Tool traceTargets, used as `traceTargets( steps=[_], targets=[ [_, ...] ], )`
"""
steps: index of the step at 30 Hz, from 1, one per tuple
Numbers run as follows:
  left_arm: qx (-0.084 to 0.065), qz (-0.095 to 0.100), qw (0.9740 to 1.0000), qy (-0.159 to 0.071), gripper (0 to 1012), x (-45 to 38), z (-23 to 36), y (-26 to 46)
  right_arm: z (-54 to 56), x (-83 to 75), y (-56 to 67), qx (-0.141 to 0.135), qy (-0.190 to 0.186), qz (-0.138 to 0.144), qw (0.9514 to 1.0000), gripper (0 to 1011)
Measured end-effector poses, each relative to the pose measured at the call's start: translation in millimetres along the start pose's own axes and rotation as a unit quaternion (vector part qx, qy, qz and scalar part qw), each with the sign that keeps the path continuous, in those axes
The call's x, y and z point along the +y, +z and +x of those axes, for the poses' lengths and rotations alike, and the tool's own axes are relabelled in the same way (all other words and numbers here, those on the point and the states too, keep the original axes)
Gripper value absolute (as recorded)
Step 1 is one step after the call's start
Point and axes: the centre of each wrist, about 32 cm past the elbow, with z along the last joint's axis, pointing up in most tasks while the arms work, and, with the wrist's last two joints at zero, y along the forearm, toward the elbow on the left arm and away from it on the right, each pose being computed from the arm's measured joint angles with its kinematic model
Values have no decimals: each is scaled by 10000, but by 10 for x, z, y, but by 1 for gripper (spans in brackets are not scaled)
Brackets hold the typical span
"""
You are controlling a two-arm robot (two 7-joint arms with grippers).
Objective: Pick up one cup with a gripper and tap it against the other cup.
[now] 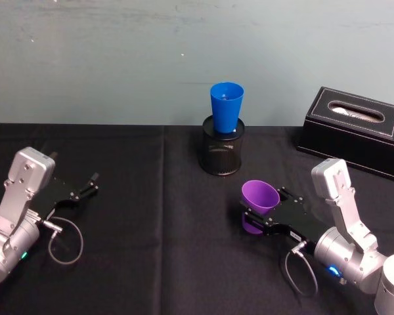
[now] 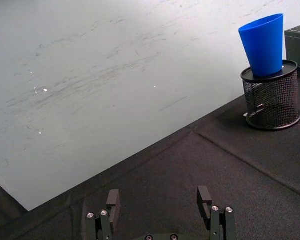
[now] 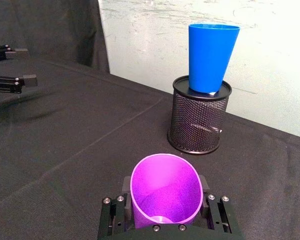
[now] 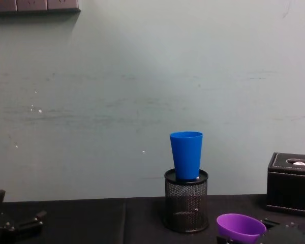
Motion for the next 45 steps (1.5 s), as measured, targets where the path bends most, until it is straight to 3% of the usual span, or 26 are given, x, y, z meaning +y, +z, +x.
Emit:
traceTargets(
  steps=[22, 33, 45],
  targets=[
    [0, 0, 10000, 0, 1011, 0, 0, 0, 0, -2, 6, 5, 17, 35, 10000, 739],
    [0, 0, 10000, 0, 1011, 0, 0, 0, -3, -47, 96, -192, -59, 293, 9994, 739],
    [0, 0, 10000, 0, 1011, 0, 0, 0, 42, -98, 142, -154, -182, 688, 9973, 739]
  ],
)
